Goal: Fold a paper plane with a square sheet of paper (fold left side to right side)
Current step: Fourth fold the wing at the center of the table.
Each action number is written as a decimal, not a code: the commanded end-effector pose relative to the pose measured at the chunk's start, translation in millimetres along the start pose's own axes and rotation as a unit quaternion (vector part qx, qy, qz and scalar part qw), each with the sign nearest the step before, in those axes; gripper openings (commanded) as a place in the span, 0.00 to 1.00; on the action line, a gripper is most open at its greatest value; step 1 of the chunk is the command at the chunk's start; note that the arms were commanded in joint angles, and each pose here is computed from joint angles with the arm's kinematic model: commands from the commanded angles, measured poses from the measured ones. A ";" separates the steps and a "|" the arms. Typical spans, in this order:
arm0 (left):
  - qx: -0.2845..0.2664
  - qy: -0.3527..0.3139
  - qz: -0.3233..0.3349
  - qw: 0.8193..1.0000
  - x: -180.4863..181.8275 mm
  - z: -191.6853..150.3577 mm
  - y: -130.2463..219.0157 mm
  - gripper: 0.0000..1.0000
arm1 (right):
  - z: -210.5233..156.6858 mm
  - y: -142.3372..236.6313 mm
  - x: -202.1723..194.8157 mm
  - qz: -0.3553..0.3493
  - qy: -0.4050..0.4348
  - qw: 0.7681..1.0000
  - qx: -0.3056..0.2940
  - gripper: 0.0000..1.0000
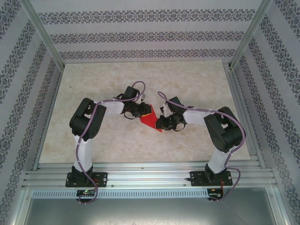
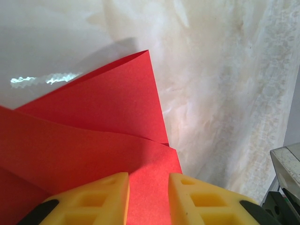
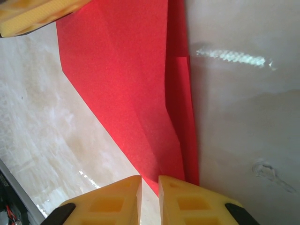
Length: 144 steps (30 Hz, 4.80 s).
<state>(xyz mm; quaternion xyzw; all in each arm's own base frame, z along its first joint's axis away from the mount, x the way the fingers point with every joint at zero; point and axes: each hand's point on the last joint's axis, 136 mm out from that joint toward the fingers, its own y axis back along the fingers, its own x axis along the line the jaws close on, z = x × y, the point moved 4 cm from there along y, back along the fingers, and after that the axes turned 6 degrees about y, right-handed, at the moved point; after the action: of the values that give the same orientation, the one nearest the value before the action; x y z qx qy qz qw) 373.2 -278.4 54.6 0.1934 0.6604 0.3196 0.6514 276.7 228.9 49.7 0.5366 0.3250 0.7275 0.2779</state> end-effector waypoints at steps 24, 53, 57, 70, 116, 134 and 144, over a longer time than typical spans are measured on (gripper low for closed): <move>0.023 0.024 0.074 0.997 42.9 -15.0 -20.2 0.30 | 10.2 3.1 16.0 -0.057 0.061 0.996 0.022 0.18; 0.026 0.024 0.078 0.996 45.2 -15.4 -21.8 0.30 | -3.0 -8.9 -9.5 -0.096 0.045 0.993 0.058 0.18; 0.027 0.025 0.082 0.996 47.5 -15.5 -21.1 0.30 | -9.6 -10.9 -19.0 -0.093 0.027 0.993 0.062 0.18; 0.017 0.022 0.069 0.997 40.4 -2.9 -9.9 0.30 | -50.2 -21.8 -44.6 -0.060 -0.035 0.992 0.107 0.16; 0.039 -0.020 0.009 0.999 -7.6 -59.8 -24.7 0.18 | -50.8 -26.3 -51.7 -0.101 -0.041 0.985 0.130 0.14; -0.011 -0.023 0.077 0.997 45.7 -7.2 -5.2 0.19 | -64.3 -27.5 -56.3 -0.126 -0.039 0.979 0.156 0.14; -0.026 -0.027 0.079 0.996 50.7 20.5 -0.2 0.22 | -66.9 -29.8 -55.0 -0.129 -0.035 0.977 0.166 0.14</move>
<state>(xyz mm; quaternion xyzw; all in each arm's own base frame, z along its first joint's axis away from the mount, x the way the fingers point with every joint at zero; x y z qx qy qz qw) 356.6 -286.1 51.6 0.2236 0.6490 0.2818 0.6704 283.7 235.7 38.3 0.5231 0.3681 0.7232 0.2603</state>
